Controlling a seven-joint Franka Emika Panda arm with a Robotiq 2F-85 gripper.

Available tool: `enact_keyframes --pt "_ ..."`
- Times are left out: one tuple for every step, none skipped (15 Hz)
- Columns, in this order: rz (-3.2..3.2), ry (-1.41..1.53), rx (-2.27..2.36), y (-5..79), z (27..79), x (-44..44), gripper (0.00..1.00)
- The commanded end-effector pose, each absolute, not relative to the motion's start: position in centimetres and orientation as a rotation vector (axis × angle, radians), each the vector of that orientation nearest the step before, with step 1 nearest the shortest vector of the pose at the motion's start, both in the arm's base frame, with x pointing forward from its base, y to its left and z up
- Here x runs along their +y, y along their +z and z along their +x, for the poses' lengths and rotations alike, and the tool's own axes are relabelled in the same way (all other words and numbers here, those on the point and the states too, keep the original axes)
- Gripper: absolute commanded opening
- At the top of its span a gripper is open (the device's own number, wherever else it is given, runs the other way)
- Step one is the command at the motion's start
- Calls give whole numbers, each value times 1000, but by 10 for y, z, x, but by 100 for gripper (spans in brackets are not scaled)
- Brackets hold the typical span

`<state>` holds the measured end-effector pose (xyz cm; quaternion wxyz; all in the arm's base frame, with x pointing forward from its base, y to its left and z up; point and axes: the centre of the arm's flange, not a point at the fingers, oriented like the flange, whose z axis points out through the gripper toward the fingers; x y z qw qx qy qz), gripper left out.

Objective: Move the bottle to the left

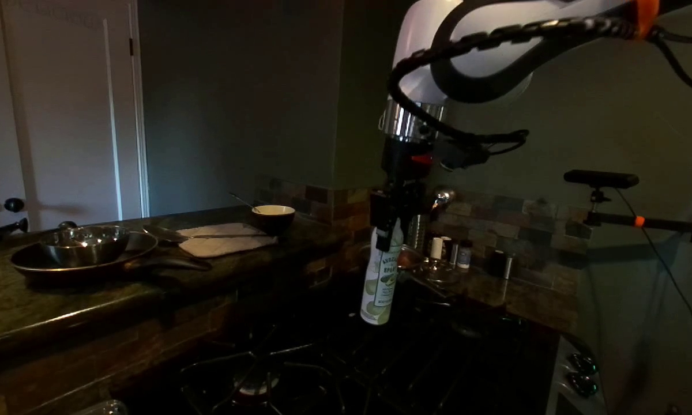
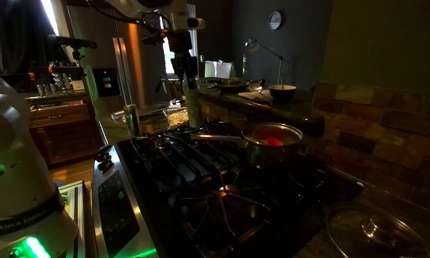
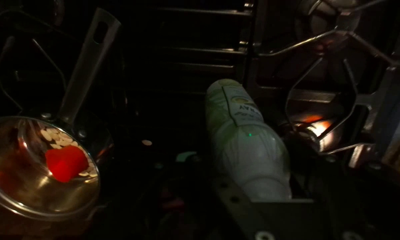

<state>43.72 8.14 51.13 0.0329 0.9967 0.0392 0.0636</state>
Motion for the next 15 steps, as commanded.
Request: enact_keyframes --pt "3002 133 416 541 398 146 33" --pt "2972 115 493 545 389 165 33" --pt "2935 103 567 548 379 187 33" --pt "2903 99 641 552 370 210 33" --pt "2871 94 716 554 363 231 33" --pt "2841 89 793 554 359 252 33" --pt "2819 91 877 559 352 276 33" --pt "2800 83 960 560 348 298 33" --pt "2771 67 1032 558 347 312 33" --pt "2819 135 910 554 336 285 58" --pt "2803 133 962 554 332 299 58" --pt "2796 126 992 553 332 307 58" --pt "2794 117 1005 552 335 310 58" --pt "2795 109 1009 550 338 310 58" --pt "2796 103 1012 549 340 309 33"
